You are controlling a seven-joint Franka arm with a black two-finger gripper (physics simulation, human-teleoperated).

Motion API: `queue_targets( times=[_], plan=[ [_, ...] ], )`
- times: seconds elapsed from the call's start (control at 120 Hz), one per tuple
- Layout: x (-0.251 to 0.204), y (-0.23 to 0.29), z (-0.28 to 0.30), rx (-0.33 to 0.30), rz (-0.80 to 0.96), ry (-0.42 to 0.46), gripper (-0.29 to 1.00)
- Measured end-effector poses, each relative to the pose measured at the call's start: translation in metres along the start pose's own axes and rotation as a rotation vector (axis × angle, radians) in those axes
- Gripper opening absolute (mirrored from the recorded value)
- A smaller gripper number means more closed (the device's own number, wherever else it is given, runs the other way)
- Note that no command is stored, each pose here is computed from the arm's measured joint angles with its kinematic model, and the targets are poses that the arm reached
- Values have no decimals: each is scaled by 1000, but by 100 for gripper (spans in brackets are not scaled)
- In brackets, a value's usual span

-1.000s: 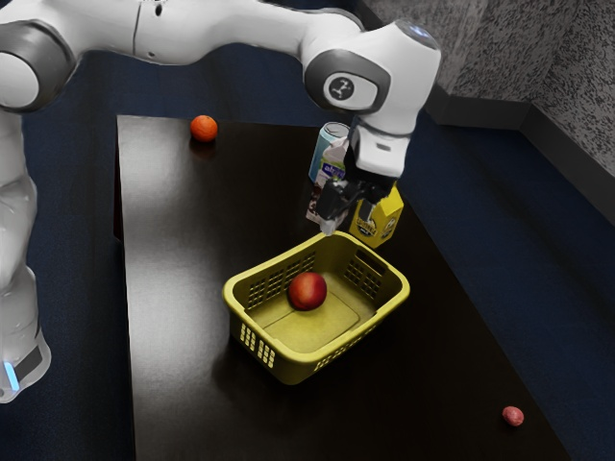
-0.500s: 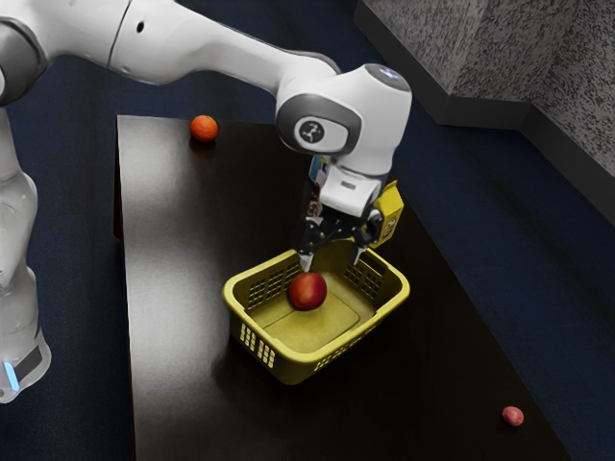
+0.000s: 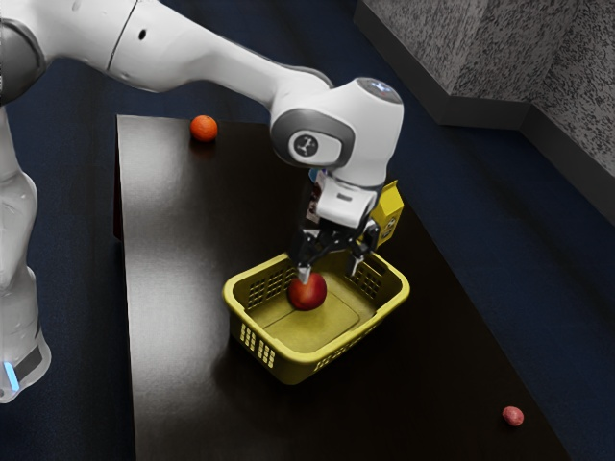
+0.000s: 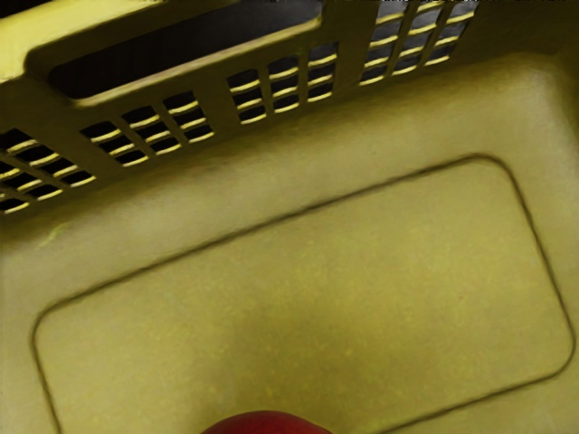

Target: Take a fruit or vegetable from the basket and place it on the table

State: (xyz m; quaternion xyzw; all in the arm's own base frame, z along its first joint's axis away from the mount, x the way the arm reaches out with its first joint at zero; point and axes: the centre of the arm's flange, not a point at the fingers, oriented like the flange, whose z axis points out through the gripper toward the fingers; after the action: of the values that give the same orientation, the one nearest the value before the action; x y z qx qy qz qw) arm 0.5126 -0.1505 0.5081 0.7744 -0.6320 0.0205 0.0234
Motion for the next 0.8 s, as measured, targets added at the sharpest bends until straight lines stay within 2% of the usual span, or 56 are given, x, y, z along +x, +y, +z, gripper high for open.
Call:
queue_targets(
  times=[0.8],
  plan=[
    [-12, -27, 45, -50, -110, -36, 70]
  ],
)
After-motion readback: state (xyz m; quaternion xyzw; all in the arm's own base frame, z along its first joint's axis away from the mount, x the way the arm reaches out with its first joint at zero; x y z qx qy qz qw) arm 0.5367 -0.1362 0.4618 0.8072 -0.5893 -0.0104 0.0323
